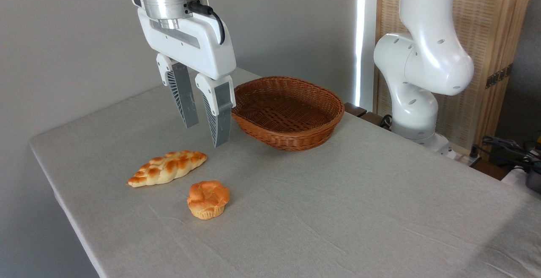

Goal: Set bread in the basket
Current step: 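Lower the open gripper down onto the croissant, then close the gripper on the middle of the croissant and lift it, then carry the held croissant over the wicker basket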

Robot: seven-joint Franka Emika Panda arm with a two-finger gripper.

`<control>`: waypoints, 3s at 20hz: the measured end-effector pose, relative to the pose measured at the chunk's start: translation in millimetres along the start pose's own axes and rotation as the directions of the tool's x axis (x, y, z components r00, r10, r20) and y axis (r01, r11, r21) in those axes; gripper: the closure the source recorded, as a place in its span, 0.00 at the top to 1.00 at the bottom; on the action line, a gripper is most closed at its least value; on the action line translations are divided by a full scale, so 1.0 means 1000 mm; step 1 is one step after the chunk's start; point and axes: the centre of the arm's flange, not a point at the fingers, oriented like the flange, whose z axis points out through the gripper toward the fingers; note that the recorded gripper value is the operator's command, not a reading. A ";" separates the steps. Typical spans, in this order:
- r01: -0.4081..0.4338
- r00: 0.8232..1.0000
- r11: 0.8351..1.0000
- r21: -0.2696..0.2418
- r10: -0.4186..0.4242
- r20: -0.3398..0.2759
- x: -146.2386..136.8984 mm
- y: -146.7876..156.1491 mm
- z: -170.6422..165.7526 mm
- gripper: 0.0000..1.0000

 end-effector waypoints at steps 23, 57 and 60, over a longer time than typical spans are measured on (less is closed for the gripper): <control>-0.134 0.967 0.991 0.012 0.134 -0.215 0.111 0.136 0.171 1.00; 0.038 0.976 0.996 -0.081 -0.054 -0.213 0.094 0.153 0.115 0.20; 0.045 0.990 0.993 -0.112 -0.059 -0.129 0.057 0.164 0.071 0.22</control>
